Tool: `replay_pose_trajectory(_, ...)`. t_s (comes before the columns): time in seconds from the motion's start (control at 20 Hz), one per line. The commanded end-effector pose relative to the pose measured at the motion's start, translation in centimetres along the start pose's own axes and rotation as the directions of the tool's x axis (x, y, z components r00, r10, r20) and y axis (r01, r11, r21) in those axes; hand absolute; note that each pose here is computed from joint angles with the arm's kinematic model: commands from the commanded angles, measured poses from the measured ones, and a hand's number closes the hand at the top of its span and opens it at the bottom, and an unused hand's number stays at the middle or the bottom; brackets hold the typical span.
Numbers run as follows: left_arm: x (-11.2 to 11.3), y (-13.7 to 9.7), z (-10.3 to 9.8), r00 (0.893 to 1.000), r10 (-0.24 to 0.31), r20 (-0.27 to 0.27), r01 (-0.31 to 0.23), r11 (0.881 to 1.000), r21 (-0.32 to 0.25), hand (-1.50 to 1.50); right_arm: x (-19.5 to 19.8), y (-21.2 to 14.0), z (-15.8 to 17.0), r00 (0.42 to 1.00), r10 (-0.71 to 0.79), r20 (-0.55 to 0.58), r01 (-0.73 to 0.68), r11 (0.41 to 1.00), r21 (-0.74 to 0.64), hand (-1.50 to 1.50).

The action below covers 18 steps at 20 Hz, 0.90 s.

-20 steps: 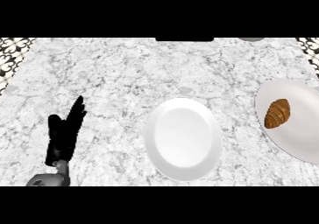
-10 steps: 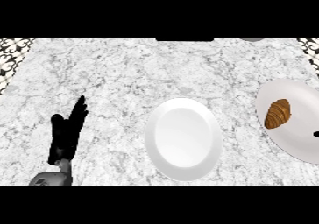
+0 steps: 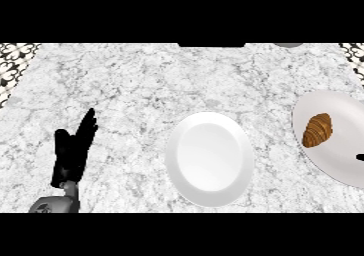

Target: Pick the croissant from the plate and place it in the plate

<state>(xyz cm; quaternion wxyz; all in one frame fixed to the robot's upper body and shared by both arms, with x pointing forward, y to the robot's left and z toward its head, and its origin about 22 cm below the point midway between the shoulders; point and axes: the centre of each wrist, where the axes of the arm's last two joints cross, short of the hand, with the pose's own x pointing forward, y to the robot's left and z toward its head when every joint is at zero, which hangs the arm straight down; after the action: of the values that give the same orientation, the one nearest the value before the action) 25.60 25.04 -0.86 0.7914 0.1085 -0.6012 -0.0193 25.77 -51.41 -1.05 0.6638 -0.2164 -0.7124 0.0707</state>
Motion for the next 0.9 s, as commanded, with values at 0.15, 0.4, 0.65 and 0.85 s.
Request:
replay_pose_trajectory(0.15,-0.4,-0.7,1.7,1.0,-0.005,0.025,0.005,1.0,0.012,0.0,-1.3,-1.2,2.3,0.998,0.058,-0.036,-0.059,0.998,-0.038,-1.5)
replay_pose_trajectory(0.4,-1.9,-0.7,1.0,1.0,-0.006,0.007,0.006,1.0,0.003,0.0,-0.8,-3.4,2.9,0.997,0.058,-0.048,-0.06,0.997,-0.05,-1.5)
replay_pose_trajectory(0.65,-0.6,0.8,-0.5,1.0,-0.009,0.019,0.009,1.0,0.008,0.0,-1.2,-5.3,4.9,0.994,0.074,-0.074,-0.08,0.993,-0.081,-1.5)
replay_pose_trajectory(0.85,-1.3,-1.4,1.5,1.0,0.003,0.001,-0.003,1.0,-0.021,0.0,-0.4,-6.0,4.1,0.993,0.095,-0.076,-0.104,0.987,-0.119,-1.5)
